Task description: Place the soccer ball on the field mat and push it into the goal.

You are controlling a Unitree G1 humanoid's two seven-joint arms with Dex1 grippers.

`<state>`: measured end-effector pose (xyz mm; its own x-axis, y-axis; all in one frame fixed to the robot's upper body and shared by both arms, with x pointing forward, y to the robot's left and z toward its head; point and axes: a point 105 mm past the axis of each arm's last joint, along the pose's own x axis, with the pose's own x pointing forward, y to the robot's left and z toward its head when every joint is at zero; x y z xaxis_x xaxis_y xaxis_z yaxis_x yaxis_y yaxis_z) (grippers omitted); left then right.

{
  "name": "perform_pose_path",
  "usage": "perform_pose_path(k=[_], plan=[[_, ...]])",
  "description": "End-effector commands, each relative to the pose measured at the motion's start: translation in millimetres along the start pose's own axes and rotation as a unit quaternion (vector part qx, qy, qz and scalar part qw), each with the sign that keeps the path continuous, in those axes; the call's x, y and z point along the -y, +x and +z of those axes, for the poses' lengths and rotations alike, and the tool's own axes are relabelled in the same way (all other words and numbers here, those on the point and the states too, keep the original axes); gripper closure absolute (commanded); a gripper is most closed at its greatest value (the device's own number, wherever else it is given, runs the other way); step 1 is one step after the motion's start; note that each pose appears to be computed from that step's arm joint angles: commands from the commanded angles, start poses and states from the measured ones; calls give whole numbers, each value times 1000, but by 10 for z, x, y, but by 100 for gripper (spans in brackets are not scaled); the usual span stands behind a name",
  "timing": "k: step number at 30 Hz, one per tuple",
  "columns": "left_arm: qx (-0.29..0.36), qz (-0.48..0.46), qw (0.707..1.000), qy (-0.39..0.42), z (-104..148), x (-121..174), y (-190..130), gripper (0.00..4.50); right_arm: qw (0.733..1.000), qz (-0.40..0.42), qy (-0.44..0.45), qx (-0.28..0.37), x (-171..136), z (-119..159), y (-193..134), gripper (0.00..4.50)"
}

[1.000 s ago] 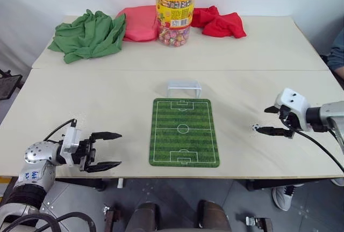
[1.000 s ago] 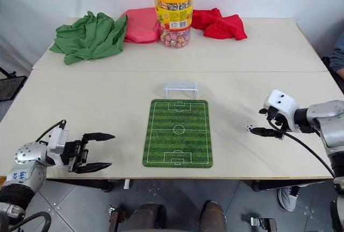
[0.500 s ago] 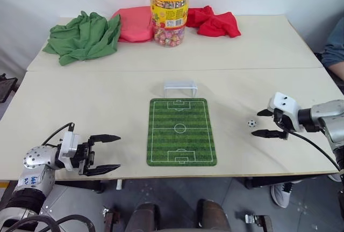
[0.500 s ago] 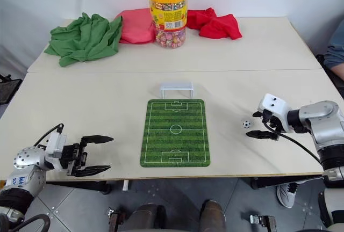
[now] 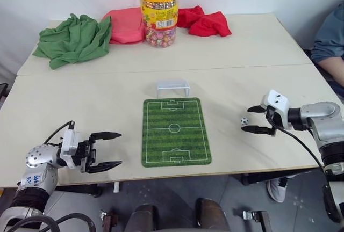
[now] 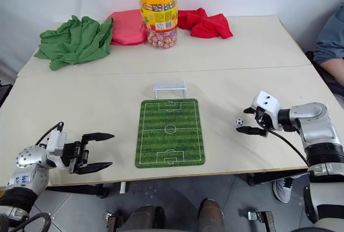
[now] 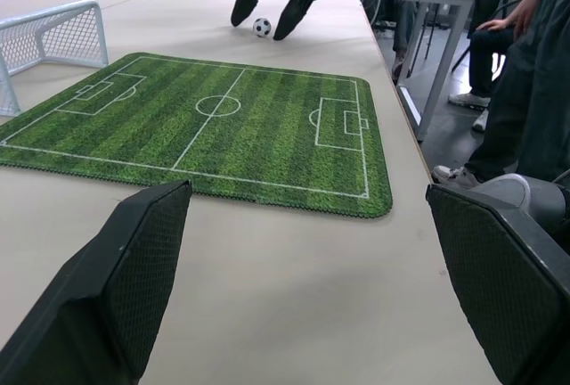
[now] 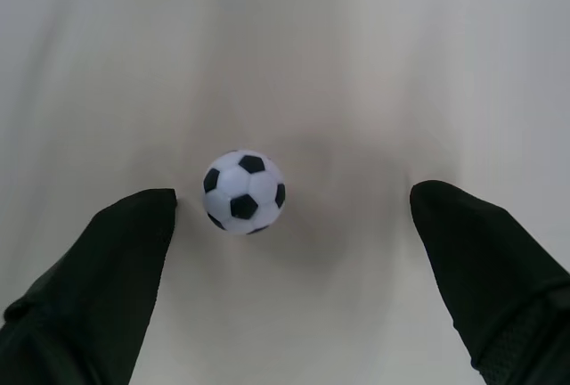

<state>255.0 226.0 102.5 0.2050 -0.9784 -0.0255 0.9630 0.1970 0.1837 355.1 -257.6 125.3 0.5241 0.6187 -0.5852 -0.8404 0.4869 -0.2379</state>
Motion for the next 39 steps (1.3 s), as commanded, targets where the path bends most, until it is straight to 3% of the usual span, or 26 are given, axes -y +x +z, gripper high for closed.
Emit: perform_pose_path(k=[1,8,12,17,27,32,39], plan=[[2,-51,999,16,66,84,-18,0,1000,0,-5,24,-23,58,55,127],[4,-47,999,18,79,61,-14,0,1000,5,-12,25,-55,62,78,362],[6,-47,999,19,89,59,-11,0,999,-2,-24,37,-36,169,-3,365],[13,-59,998,14,118,113,8,0,996,6,-61,69,-166,620,-66,365],[18,-80,997,11,117,189,62,0,979,123,-112,114,-1178,1392,276,365],[15,-93,996,5,62,227,96,0,965,183,-149,111,-1632,1444,460,365],[18,-110,994,8,56,250,150,0,957,217,-171,85,-1862,1281,563,365]])
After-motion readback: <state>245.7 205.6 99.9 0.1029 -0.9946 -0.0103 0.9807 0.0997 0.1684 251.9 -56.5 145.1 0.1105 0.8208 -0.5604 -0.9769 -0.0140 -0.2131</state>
